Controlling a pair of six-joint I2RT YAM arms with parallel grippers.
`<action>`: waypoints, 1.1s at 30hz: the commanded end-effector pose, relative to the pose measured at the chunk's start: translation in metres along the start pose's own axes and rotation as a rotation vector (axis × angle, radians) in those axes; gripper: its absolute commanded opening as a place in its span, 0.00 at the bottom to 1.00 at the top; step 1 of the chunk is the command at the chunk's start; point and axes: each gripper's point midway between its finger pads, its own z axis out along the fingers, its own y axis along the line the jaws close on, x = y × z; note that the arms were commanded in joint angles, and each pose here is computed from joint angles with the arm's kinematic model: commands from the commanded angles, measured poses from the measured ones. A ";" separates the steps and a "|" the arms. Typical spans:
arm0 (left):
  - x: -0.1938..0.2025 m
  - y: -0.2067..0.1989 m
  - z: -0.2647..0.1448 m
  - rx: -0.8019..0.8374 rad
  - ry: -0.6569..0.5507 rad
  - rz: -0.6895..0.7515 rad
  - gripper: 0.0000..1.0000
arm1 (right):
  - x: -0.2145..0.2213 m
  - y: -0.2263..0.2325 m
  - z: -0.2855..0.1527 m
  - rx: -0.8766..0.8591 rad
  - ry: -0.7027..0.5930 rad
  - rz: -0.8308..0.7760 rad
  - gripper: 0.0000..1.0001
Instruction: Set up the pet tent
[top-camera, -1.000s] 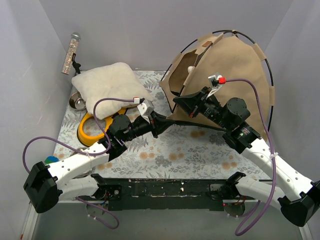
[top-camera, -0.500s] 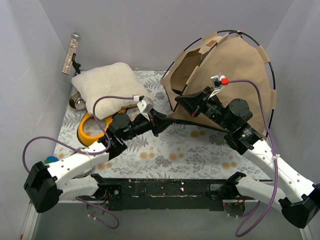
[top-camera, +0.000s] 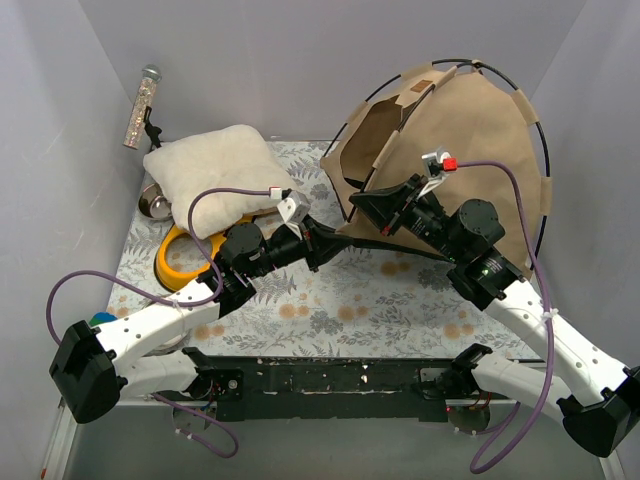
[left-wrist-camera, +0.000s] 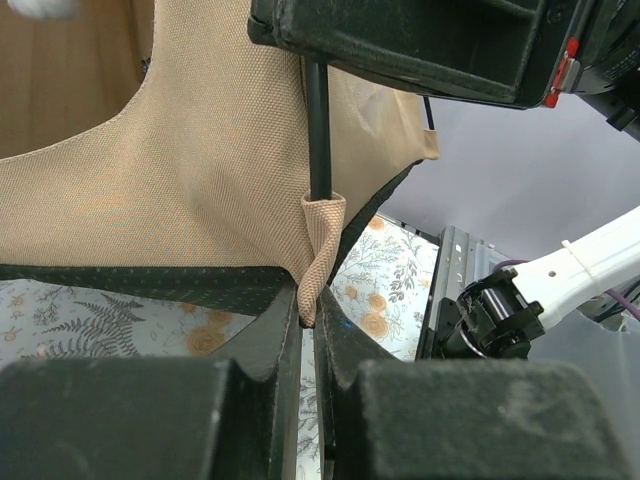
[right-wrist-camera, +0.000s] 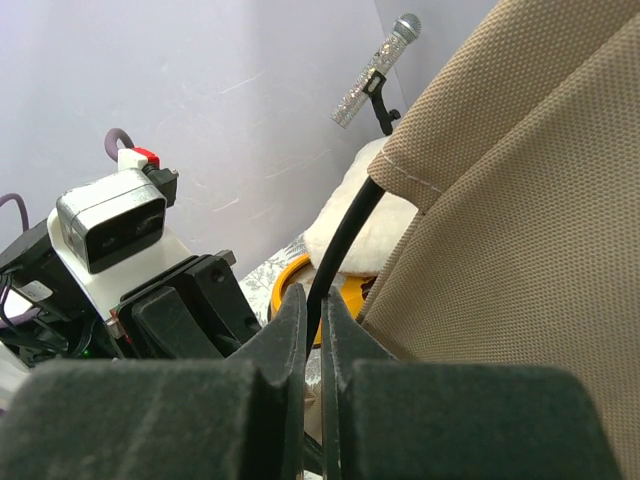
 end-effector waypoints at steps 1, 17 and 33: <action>-0.018 -0.010 0.002 0.026 -0.023 0.002 0.00 | -0.034 0.010 -0.003 -0.043 -0.129 -0.119 0.01; -0.026 -0.010 0.006 0.033 -0.053 -0.002 0.00 | -0.005 -0.001 -0.012 0.001 -0.049 -0.079 0.01; -0.046 -0.026 0.005 0.089 -0.073 -0.012 0.00 | 0.006 0.004 -0.012 -0.051 -0.016 -0.083 0.01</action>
